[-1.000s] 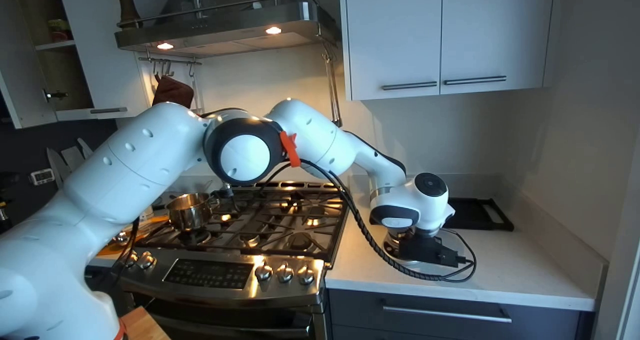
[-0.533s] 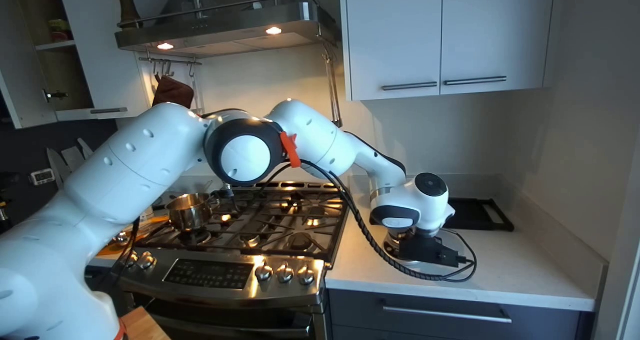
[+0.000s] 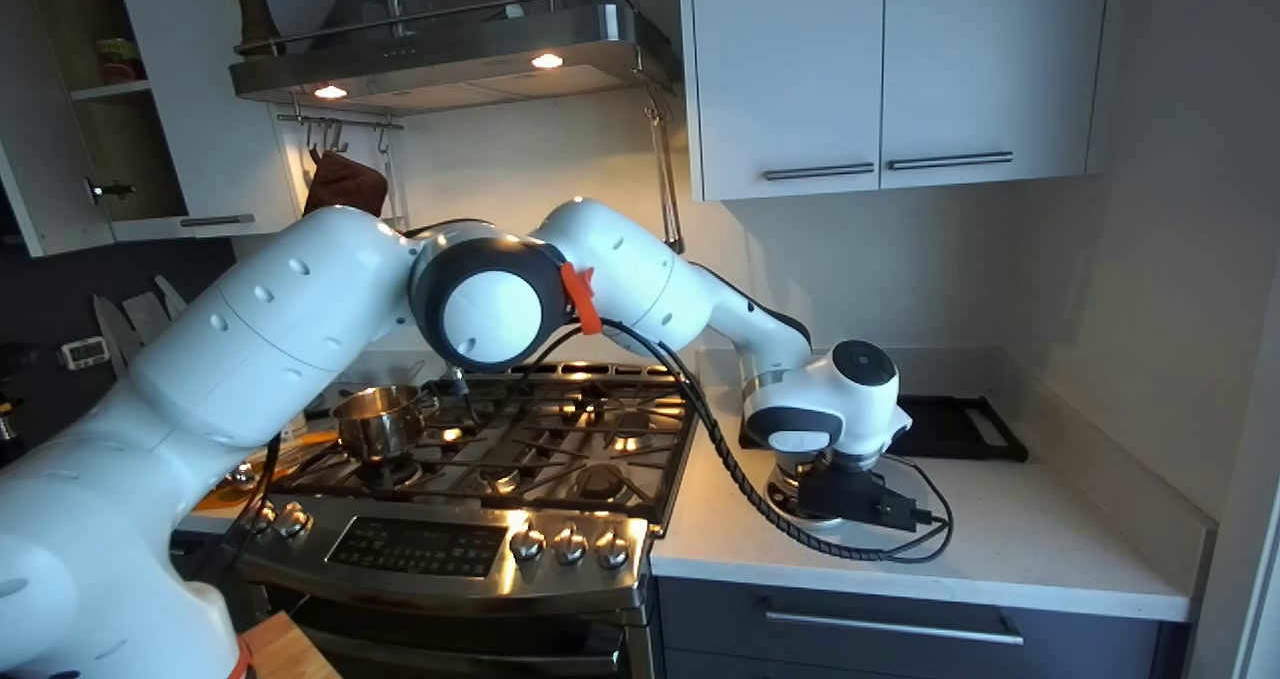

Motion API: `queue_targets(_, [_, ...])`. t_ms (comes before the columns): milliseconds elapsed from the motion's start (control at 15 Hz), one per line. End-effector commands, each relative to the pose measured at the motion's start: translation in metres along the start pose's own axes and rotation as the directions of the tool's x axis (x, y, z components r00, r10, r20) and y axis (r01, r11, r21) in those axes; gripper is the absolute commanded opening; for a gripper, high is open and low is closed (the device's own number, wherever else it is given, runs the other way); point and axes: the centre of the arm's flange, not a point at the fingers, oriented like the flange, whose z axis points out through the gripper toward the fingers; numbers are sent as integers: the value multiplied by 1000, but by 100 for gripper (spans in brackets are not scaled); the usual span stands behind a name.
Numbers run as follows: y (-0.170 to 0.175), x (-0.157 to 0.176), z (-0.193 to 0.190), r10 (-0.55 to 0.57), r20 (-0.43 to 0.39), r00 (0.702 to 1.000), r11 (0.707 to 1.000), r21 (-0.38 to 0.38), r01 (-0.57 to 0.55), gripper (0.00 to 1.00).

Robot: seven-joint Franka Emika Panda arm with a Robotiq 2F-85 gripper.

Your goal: Press the button on the right side of the scale

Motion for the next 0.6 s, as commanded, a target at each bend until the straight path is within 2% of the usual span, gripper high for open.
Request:
queue_targets(0, [5, 3, -23, -1, 12, 1000, 1000, -24, 1, 0])
queue_targets(267, [9, 8, -57, -4, 51, 999, 998, -61, 8, 0])
queue_targets(533, [5, 2, -96, 9, 230, 973, 999, -40, 1, 0])
